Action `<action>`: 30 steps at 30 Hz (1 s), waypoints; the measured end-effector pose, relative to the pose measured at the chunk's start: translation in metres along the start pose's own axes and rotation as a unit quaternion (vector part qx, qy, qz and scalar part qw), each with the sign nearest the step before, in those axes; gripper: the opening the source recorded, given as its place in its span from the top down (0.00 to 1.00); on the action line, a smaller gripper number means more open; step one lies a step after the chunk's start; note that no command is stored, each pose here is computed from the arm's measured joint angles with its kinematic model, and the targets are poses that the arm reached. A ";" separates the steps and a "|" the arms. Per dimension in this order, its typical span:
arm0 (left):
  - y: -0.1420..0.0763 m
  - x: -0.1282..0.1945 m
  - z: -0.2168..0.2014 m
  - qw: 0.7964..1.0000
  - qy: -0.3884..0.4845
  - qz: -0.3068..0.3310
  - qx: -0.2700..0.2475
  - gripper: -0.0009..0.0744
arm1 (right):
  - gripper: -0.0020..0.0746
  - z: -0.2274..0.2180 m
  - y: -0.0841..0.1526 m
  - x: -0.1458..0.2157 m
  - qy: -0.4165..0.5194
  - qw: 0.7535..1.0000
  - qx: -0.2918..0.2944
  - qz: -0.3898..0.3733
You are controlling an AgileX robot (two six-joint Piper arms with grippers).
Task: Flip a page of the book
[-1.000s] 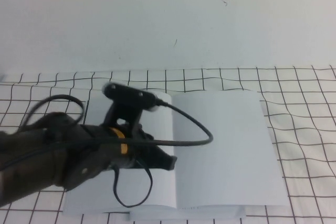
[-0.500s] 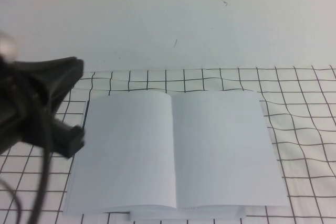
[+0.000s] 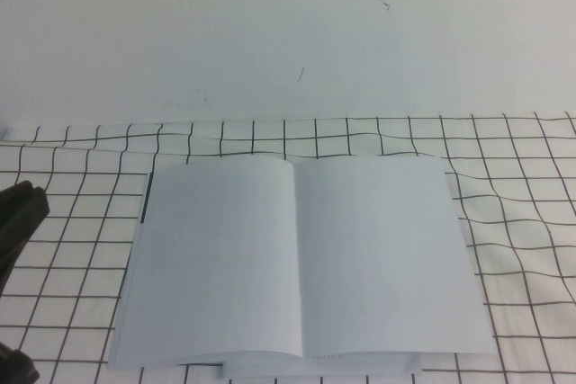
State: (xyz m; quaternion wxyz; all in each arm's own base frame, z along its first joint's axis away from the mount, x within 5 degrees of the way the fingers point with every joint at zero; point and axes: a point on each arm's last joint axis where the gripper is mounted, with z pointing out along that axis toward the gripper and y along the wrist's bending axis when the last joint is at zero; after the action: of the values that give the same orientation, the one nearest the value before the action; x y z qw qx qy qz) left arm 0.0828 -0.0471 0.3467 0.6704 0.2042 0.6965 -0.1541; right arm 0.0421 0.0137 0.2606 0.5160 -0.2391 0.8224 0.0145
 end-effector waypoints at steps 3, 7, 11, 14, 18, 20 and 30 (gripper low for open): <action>0.000 0.000 -0.001 1.000 0.000 0.000 -0.001 0.99 | 0.98 0.000 0.000 0.000 -0.001 1.000 -0.003 0.003; 0.000 0.000 -0.001 1.000 0.000 0.000 -0.001 0.99 | 0.98 0.000 0.000 0.000 -0.001 1.000 -0.003 0.003; 0.000 0.000 -0.001 1.000 0.000 0.001 -0.001 0.99 | 0.98 0.000 0.000 0.000 -0.001 1.000 -0.003 0.003; 0.000 0.000 -0.001 1.000 0.000 0.002 -0.001 0.99 | 0.98 0.000 0.000 0.000 -0.001 1.000 -0.003 0.003; 0.003 0.005 -0.001 1.000 0.023 0.006 -0.014 0.99 | 0.98 0.000 0.000 0.000 -0.001 1.000 -0.003 0.003; 0.006 0.012 -0.006 0.998 0.047 -0.010 -0.028 0.99 | 0.98 0.000 0.000 0.000 -0.002 1.000 -0.002 0.003; 0.012 0.064 -0.033 0.989 0.064 -0.054 -0.120 0.99 | 0.98 0.000 0.000 0.000 -0.003 1.000 -0.002 0.003</action>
State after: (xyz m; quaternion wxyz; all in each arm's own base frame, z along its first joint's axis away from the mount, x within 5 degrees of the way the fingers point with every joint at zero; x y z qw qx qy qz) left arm 0.0591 -0.0152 0.2858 0.6347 0.0935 0.7615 -0.0923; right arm 0.0421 0.0142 0.2609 0.5175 -0.2378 0.8217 0.0185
